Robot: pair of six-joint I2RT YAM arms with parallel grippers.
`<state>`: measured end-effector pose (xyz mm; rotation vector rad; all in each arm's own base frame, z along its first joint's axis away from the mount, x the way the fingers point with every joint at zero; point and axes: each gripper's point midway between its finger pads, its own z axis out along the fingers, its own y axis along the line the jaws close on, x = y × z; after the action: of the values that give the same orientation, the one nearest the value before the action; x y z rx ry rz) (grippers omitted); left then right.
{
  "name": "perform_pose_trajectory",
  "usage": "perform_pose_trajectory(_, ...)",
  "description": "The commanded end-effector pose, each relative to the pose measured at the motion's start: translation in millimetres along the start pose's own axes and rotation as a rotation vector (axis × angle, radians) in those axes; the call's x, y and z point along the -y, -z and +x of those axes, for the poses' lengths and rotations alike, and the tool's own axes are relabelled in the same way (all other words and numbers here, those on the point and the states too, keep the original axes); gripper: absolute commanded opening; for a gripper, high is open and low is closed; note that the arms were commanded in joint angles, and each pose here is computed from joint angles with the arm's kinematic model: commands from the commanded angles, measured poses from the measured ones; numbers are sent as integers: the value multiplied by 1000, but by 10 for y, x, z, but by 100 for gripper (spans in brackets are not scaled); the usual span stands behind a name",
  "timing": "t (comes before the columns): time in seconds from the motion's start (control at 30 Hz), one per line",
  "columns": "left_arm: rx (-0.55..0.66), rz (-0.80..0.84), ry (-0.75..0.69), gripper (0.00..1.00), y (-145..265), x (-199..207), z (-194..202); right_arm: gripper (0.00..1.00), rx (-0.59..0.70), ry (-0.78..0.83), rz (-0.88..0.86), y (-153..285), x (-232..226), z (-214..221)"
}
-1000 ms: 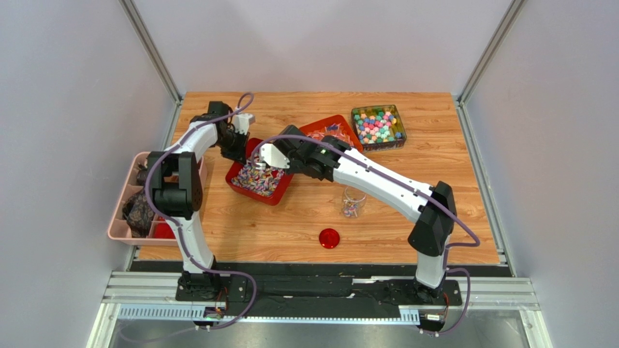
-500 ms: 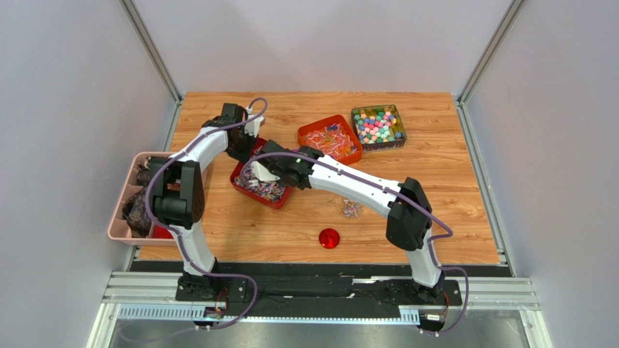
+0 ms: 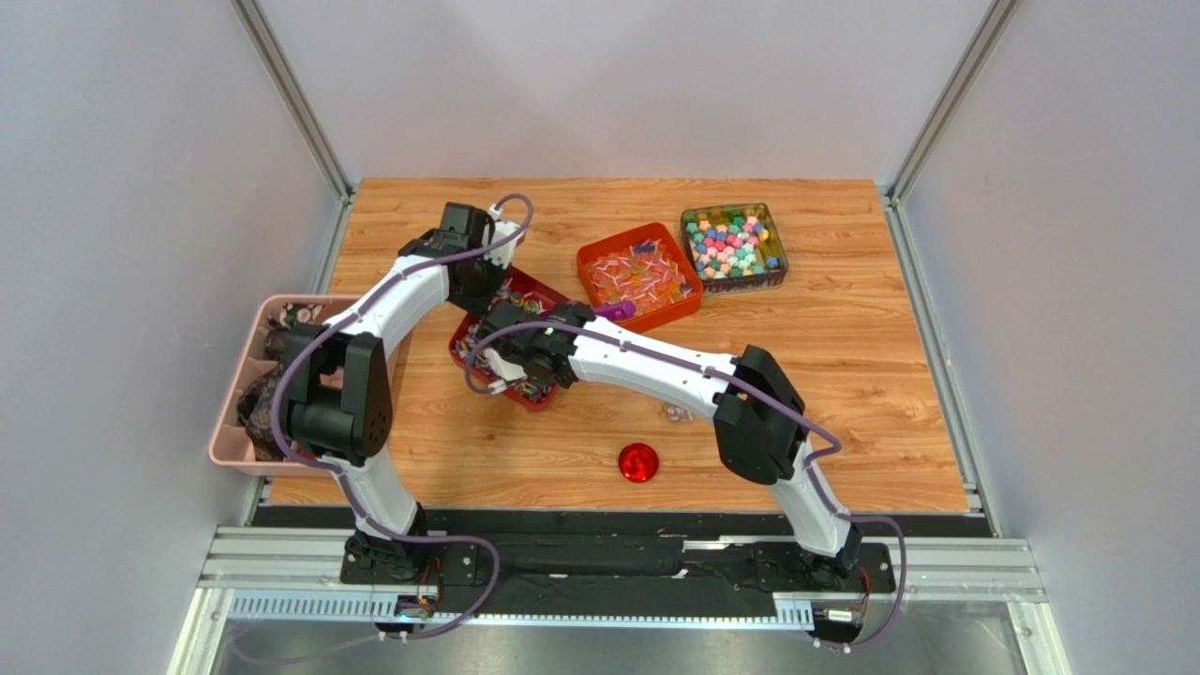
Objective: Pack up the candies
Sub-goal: Scoop the fake candies from the storage box.
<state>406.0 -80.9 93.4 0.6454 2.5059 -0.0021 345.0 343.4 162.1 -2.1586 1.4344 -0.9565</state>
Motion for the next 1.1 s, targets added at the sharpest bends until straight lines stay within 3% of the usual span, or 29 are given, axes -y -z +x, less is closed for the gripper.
perform_pose_trajectory(0.0,188,-27,13,0,370,-57,-464,0,-3,172,-122,121,-191,-19)
perform_pose_trajectory(0.37,195,-39,16,0,373,-76,-474,0,94,324,-327,295,-651,-198)
perform_pose_trajectory(0.77,176,-55,44,0,398,-97,-441,0,76,90,-433,168,-849,-490)
perform_pose_trajectory(1.07,108,-43,76,0,283,-55,-284,0,33,-141,-383,92,-801,-616)
